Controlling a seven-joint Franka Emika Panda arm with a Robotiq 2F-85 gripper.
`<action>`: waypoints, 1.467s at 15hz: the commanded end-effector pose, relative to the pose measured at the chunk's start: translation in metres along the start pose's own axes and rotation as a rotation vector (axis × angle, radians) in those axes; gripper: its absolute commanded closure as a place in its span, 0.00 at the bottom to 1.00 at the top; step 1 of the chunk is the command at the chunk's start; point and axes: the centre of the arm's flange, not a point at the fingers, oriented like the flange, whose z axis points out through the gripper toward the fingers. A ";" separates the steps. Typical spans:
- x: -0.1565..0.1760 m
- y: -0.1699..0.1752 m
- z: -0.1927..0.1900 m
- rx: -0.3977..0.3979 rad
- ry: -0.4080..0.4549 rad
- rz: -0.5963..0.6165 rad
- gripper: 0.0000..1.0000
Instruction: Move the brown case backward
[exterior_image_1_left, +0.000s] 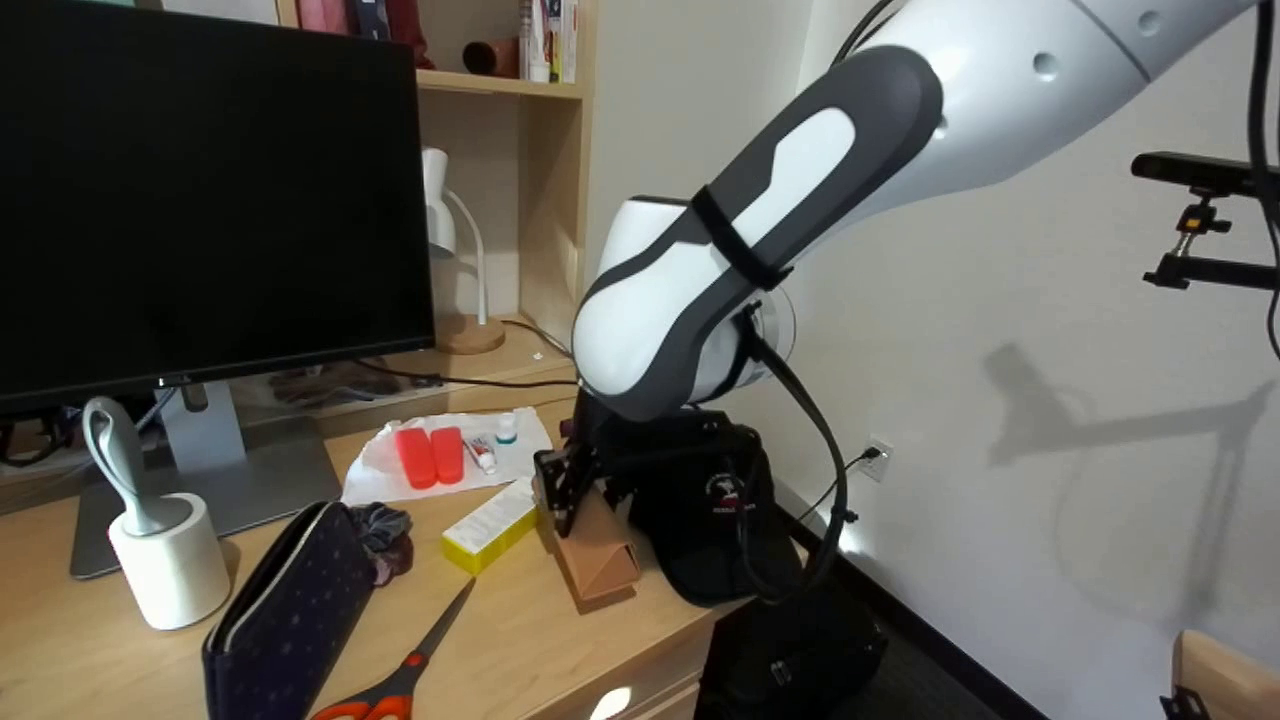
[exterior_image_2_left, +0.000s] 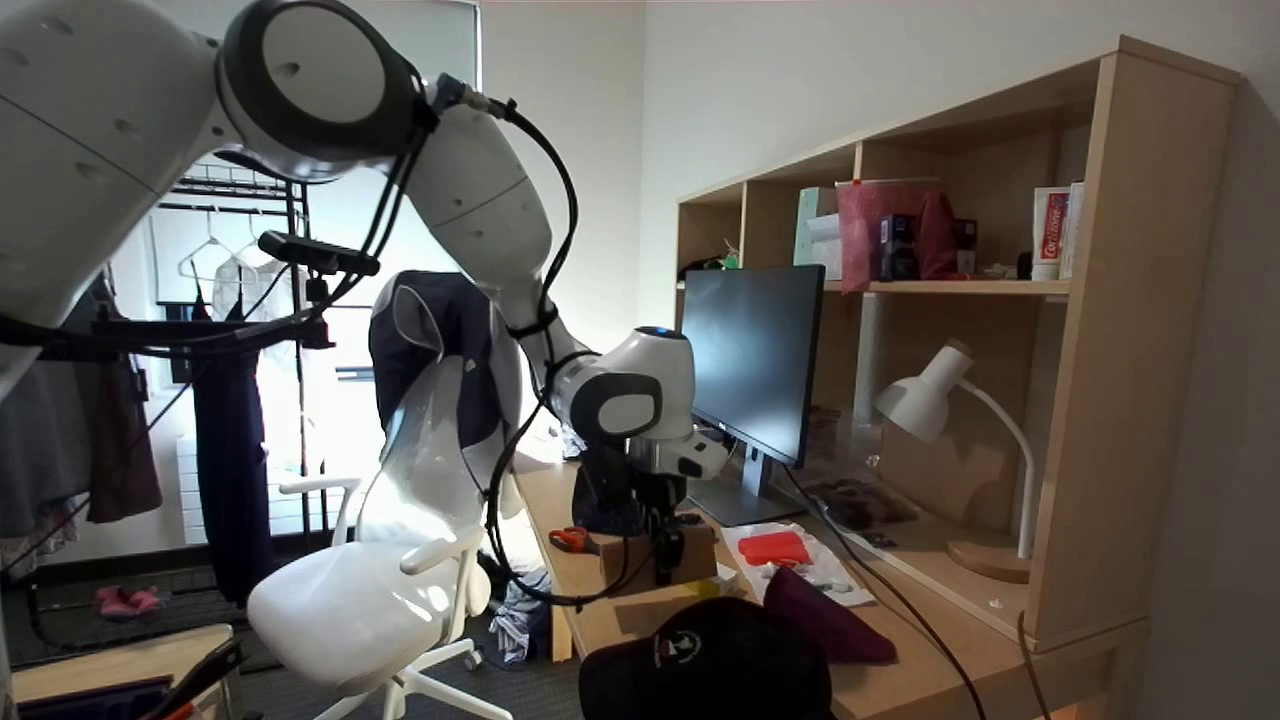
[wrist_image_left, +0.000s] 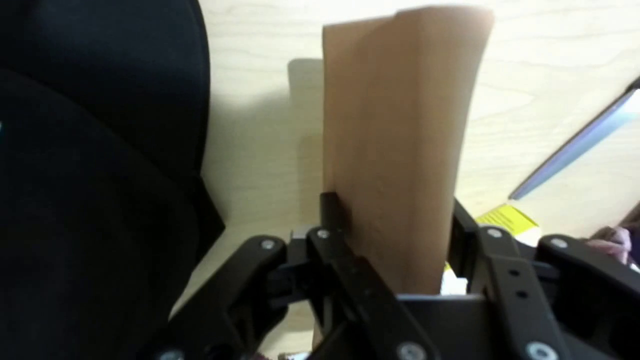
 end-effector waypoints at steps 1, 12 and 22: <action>0.000 0.001 -0.053 0.012 0.059 -0.029 0.76; 0.032 -0.001 -0.077 0.047 0.110 0.018 0.76; 0.105 0.042 -0.148 0.046 0.108 0.113 0.51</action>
